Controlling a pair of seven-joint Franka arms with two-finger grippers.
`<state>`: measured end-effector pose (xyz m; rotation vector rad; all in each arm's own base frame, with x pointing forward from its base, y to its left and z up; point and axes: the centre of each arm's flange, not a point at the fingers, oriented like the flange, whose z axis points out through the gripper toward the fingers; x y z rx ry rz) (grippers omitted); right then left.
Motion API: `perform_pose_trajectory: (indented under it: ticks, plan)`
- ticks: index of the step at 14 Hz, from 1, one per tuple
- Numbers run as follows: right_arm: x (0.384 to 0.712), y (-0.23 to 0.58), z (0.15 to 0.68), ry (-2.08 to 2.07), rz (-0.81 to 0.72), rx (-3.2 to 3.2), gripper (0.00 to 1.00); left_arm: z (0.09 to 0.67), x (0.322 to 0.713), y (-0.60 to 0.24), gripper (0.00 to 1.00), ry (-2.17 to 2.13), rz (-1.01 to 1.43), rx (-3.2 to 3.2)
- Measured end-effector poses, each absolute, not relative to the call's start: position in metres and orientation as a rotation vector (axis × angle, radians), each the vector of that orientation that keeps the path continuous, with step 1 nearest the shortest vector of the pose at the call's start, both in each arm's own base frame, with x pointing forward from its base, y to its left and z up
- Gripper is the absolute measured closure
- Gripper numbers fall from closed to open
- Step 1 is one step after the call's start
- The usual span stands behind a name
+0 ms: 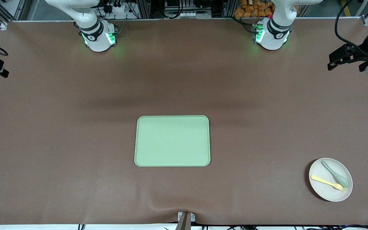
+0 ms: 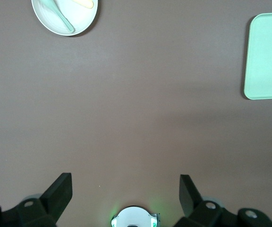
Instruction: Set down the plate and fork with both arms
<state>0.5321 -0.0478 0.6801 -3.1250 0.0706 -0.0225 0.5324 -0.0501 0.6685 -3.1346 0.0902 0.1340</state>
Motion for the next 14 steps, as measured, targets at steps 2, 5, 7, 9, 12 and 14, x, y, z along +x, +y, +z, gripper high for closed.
perform_pose_trajectory:
  ticks: [2,5,7,9,12,14]
  plan:
    - [0.532,-0.048,0.680,0.071,-0.022,-3.125,0.00,0.668,0.533,-0.050,0.00,0.091,0.135,-3.134]
    - [0.532,-0.048,0.680,0.071,-0.022,-3.125,0.00,0.667,0.534,-0.048,0.00,0.084,0.136,-3.135]
    - [0.532,-0.048,0.680,0.071,-0.022,-3.125,0.00,0.661,0.537,-0.046,0.00,0.077,0.154,-3.132]
    - [0.532,-0.048,0.680,0.071,-0.022,-3.125,0.00,0.646,0.547,-0.041,0.00,0.063,0.190,-3.112]
    - [0.532,-0.048,0.680,0.071,-0.022,-3.125,0.00,0.623,0.567,-0.026,0.00,0.018,0.198,-3.100]
    - [0.532,-0.048,0.680,0.070,-0.022,-3.125,0.00,0.611,0.576,0.004,0.00,-0.059,0.207,-3.103]
